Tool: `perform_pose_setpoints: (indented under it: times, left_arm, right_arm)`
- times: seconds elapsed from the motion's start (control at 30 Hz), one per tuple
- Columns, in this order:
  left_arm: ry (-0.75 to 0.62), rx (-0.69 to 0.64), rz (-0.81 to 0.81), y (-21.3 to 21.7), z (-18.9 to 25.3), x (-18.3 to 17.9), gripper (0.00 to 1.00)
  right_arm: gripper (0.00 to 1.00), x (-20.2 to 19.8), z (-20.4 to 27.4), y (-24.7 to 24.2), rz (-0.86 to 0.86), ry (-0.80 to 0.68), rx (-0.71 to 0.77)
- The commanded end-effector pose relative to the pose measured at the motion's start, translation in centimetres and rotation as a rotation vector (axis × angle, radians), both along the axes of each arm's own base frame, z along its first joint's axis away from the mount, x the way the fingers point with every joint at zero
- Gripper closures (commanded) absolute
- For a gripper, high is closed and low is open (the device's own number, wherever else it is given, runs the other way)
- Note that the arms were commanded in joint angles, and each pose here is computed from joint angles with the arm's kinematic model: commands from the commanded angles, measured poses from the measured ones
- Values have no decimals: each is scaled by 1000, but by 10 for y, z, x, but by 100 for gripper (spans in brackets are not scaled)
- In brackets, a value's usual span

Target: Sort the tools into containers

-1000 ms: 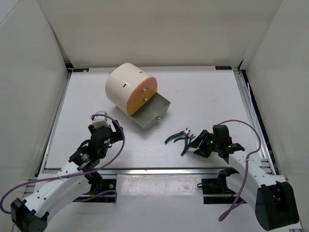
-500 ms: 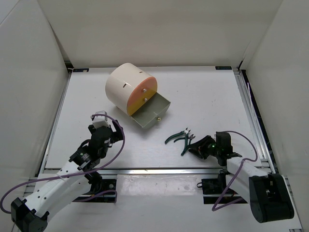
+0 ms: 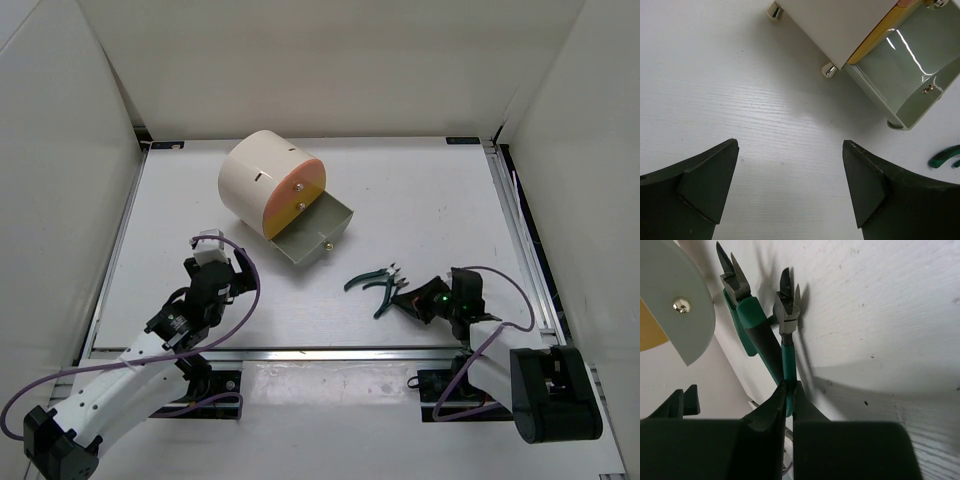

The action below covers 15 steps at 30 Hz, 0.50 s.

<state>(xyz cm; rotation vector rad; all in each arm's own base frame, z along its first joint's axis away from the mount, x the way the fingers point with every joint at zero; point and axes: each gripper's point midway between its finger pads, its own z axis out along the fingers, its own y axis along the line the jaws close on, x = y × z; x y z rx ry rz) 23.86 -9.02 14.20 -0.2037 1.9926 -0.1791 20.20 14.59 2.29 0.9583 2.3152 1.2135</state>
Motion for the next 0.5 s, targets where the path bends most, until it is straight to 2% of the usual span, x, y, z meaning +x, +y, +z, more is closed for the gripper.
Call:
perform_pose_setpoints:
  times: [0.0,0.2,0.4,0.47]
  left_arm:
    - [-11,-7,4,0,4,1,4]
    - [-15,-5,7,2,4,1,4]
    - [-17,-8,8,2,5,1,4]
    - [-23,-10,10,2,7,1,4]
  right_arm:
    - [100,9,7,-6,4,-42,-44]
    - [100,18,22,-21,-8,-100,-174]
    - [100,48,71,-36,40,-173,-356]
    - [100,42,69,-41,78,-121,-406]
